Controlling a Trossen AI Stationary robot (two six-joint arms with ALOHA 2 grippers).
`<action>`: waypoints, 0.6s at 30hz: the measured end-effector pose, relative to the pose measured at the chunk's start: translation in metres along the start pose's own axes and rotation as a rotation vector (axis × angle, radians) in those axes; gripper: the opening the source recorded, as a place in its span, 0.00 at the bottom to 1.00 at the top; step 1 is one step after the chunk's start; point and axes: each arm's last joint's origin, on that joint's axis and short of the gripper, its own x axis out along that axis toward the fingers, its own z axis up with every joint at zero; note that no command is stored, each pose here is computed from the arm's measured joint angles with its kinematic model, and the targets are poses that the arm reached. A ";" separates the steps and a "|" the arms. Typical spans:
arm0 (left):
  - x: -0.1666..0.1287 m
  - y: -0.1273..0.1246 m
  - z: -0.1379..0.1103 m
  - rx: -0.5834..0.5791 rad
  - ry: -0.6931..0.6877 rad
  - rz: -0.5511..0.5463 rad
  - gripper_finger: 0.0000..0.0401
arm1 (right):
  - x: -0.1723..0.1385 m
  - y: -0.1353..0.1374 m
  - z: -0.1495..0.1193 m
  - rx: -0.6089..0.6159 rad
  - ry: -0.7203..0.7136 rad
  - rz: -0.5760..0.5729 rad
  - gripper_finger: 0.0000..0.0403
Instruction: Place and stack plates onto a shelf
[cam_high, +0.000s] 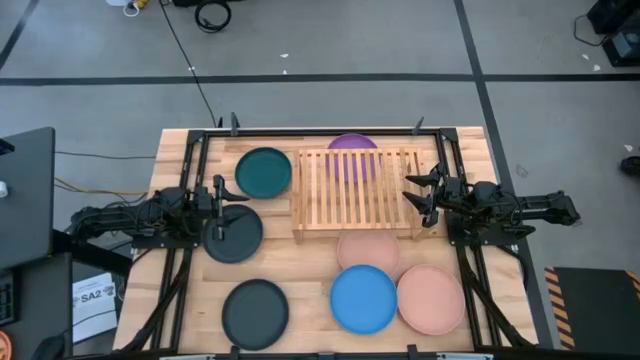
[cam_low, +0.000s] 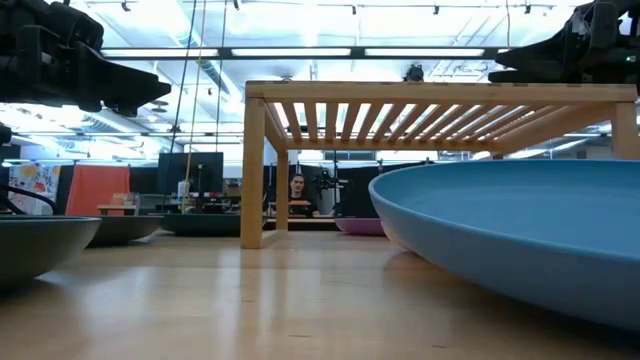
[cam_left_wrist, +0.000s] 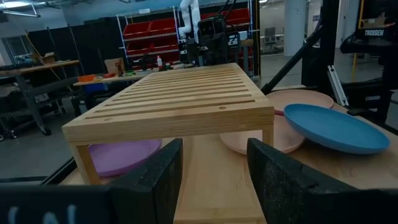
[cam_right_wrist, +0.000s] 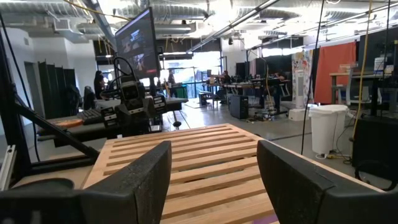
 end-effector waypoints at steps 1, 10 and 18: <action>0.000 0.000 0.000 0.000 0.000 0.000 0.46 | 0.000 0.000 0.000 0.000 0.000 0.000 0.60; 0.000 0.000 0.000 0.000 -0.001 0.000 0.46 | 0.000 0.002 0.008 0.168 -0.076 0.071 0.60; 0.000 0.000 0.000 0.000 -0.001 0.000 0.46 | -0.003 0.003 0.022 0.251 -0.213 0.142 0.60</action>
